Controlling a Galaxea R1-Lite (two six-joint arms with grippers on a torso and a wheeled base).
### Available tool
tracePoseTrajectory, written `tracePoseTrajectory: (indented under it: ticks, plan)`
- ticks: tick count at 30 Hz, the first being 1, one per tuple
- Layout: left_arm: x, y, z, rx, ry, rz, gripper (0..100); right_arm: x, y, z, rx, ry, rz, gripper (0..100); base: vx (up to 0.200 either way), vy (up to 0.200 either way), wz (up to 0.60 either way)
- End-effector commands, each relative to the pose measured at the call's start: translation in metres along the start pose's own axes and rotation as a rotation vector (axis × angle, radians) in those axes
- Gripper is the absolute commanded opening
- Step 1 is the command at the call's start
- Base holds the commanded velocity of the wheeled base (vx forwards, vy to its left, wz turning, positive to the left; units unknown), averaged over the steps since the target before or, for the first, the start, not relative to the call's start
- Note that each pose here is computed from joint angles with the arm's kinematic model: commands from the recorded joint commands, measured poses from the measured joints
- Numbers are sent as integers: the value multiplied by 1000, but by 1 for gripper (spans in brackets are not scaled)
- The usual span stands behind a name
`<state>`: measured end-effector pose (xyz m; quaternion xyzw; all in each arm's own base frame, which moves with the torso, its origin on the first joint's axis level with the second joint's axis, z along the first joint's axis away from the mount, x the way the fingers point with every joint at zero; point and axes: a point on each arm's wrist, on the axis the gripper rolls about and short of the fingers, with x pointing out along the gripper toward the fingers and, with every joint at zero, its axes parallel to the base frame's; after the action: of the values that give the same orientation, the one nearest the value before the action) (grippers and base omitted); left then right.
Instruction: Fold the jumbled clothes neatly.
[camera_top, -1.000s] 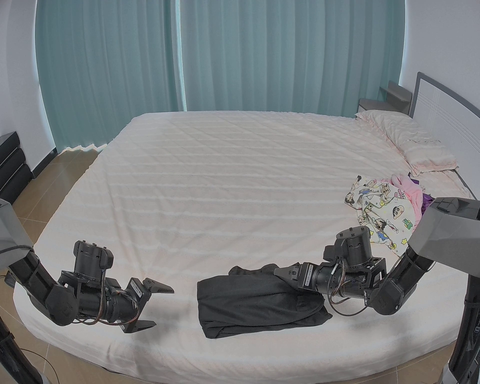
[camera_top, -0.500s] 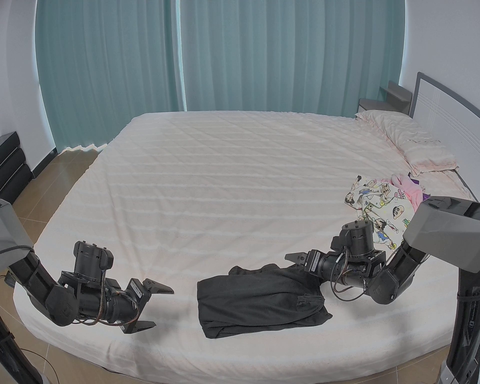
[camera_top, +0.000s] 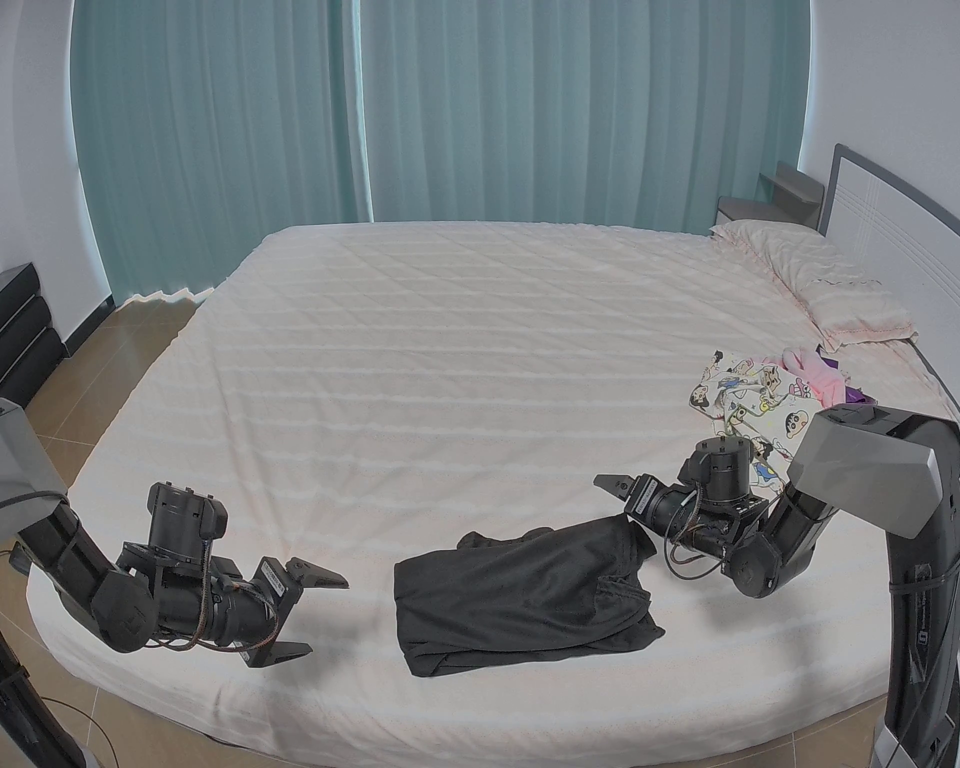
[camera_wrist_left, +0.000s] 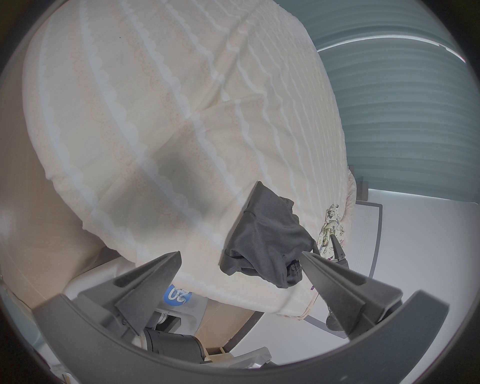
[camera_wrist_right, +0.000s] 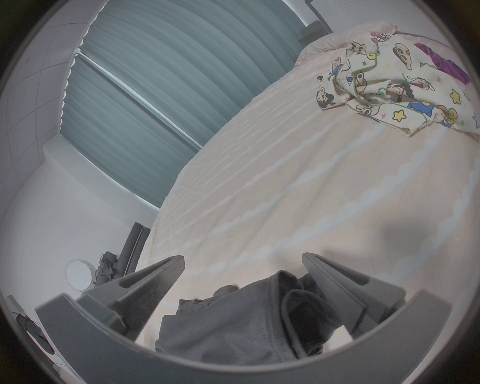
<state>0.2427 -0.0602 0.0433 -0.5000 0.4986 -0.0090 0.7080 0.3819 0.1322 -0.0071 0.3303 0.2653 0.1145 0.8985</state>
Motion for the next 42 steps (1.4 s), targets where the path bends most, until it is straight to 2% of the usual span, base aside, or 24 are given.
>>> tracePoseTrajectory:
  ticks: [1, 3, 8, 11, 14, 21, 30, 34, 39, 42]
  plan:
    - [0, 0, 0, -1, 0, 1, 100, -3, -1, 0, -2, 5, -5, 100, 0, 0, 0]
    - [0, 0, 0, -1, 0, 1, 100, -13, 1, -1, -16, 27, -11, 100, 0, 0, 0]
    - [0, 0, 0, -1, 0, 1, 100, -42, 7, -8, -144, 133, -1, 100, 0, 0, 0]
    - [0, 0, 0, -1, 0, 1, 100, -53, 20, -16, -221, 149, 30, 100, 0, 0, 0]
    - [0, 0, 0, -1, 0, 1, 100, -61, 35, -22, -243, 148, 76, 100, 0, 0, 0]
    - [0, 0, 0, 0, 0, 1, 100, -62, 48, -59, -251, 256, 113, 100, 0, 0, 0]
    - [0, 0, 0, -1, 0, 1, 100, -44, 25, -82, -217, 336, 45, 100, 0, 0, 0]
    - [0, 0, 0, -1, 0, 1, 100, -54, 28, -74, -227, 322, 28, 100, 0, 0, 0]
    - [0, 0, 0, 0, 0, 1, 100, -78, 18, -53, -293, 379, -73, 100, 0, 0, 0]
    - [0, 0, 0, 0, 0, 1, 100, -90, 21, -48, -318, 407, -90, 100, 0, 0, 0]
